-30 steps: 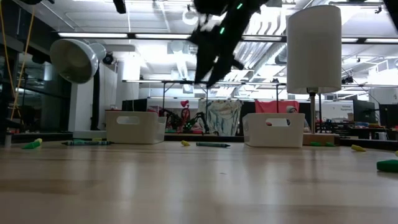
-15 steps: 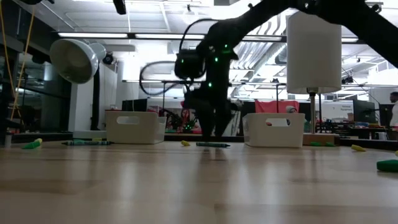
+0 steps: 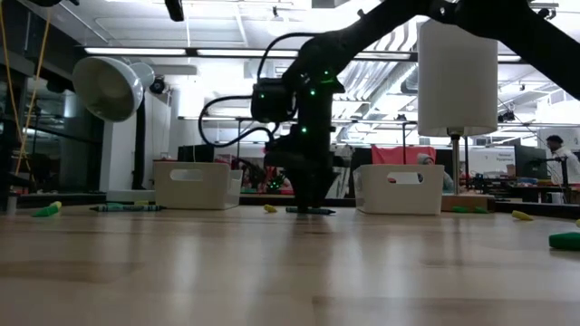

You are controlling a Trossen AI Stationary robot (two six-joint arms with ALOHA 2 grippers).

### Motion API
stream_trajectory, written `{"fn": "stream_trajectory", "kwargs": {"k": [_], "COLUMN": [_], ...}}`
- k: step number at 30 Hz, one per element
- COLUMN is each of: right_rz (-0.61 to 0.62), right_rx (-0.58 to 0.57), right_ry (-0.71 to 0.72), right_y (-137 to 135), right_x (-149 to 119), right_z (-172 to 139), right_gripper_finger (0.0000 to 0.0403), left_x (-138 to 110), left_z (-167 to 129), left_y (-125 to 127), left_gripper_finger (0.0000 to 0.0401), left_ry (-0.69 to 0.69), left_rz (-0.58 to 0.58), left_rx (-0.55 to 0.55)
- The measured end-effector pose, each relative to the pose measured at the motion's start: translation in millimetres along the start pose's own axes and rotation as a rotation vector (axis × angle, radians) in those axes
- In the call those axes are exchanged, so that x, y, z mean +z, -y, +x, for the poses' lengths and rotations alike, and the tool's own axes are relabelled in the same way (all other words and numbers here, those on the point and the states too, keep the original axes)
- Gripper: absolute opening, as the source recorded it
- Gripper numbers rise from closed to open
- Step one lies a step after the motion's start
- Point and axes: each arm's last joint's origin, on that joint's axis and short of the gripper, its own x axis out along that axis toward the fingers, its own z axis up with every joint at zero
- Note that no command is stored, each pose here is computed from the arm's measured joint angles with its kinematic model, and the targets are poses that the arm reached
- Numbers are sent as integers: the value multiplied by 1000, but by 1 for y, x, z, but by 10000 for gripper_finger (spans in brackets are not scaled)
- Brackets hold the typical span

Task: Sort crayons
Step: Put the blue crayon into the yellow bin

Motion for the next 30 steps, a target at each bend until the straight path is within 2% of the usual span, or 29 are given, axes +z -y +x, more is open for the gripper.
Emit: {"fn": "stream_trajectory", "kwargs": {"k": [9,13,17,21,23,25,27,30], "right_rz": [-68,-74,-139,-236,-260,-259,-228,-153], "right_rx": [28,31,23,22,41,44,52,142], "right_ry": [-13,-13,5,4,72,119,131,234], "right_y": [-2,-4,-6,-10,-11,-5,3,7], "right_x": [-1,-2,-3,-14,-20,-33,-54,-89], "right_z": [1,1,-5,-25,-43,-55,-53,-64], "right_gripper_finger": [13,18,5,4,3,2,2,1], "left_x": [0,0,0,-1,-2,-4,-6,-7], "left_z": [0,0,0,0,0,0,0,0], "left_y": [0,0,0,0,-1,-1,-2,-2], "left_gripper_finger": [140,140,140,140,140,140,140,140], "left_ry": [0,0,-1,-11,-25,-43,-60,-74], "left_rz": [0,0,1,2,3,6,8,10], "left_rx": [1,0,1,3,12,20,24,29]}}
